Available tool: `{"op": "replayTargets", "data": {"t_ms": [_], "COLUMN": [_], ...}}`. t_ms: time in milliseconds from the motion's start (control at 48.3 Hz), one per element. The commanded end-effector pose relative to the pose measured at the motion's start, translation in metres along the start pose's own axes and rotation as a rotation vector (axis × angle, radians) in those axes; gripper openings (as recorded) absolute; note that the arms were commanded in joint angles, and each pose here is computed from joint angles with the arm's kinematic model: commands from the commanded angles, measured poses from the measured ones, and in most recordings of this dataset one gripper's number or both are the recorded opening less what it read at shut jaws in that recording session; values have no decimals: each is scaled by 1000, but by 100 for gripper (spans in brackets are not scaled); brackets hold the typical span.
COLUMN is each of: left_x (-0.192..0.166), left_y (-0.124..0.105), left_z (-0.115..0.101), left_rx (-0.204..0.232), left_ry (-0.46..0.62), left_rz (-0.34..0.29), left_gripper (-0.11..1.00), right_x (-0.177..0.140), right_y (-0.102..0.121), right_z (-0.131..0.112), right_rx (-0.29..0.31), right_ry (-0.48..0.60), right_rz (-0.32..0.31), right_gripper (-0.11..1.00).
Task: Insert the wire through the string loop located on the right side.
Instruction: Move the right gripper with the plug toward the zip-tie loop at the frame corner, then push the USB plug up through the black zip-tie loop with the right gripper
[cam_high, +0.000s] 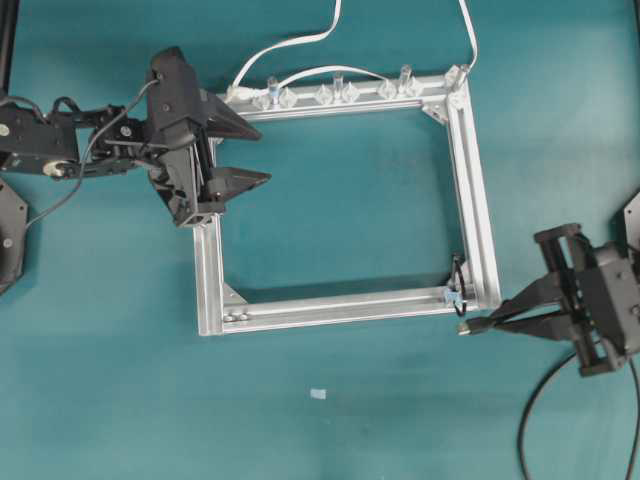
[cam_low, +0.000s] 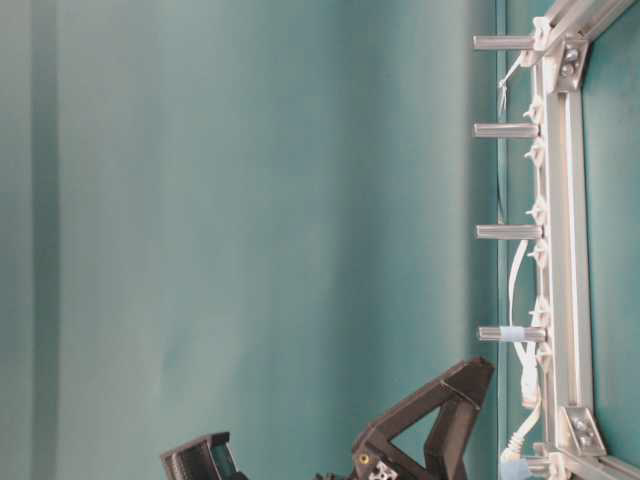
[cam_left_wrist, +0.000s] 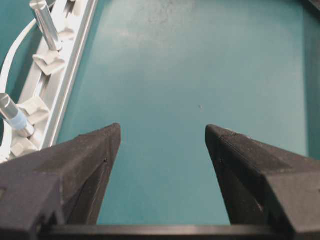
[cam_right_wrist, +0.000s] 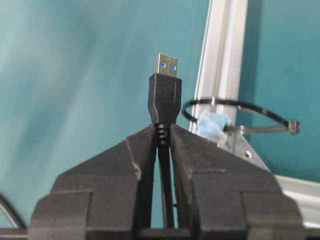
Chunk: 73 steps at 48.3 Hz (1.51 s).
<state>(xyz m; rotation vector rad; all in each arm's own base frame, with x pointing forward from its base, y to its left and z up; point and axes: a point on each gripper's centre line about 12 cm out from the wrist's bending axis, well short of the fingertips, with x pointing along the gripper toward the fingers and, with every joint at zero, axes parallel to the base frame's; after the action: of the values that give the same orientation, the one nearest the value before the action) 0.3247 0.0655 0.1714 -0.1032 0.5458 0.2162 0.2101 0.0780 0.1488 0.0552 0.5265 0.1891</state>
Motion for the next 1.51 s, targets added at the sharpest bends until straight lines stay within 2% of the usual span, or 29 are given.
{"op": "replayTargets", "data": {"t_ms": [0, 393, 600, 952, 1489], "left_x": [-1, 0, 0, 0, 0], "left_y": [2, 9, 9, 9, 9], "left_z": [13, 21, 22, 22, 20], "left_rx": [-3, -15, -16, -16, -15], "left_ry": [-32, -49, -43, -43, -40], "left_rz": [4, 22, 22, 22, 23], "left_gripper": [74, 74, 74, 74, 74], "right_x": [-6, -24, -24, -21, -16], "right_y": [0, -14, -17, -32, -32], "right_z": [1, -12, -15, -24, -28], "right_rx": [2, 28, 16, 42, 27], "right_ry": [-21, -40, -29, 32, 76], "right_rz": [10, -6, -14, -75, -77], "right_gripper": [13, 13, 13, 13, 13]}}
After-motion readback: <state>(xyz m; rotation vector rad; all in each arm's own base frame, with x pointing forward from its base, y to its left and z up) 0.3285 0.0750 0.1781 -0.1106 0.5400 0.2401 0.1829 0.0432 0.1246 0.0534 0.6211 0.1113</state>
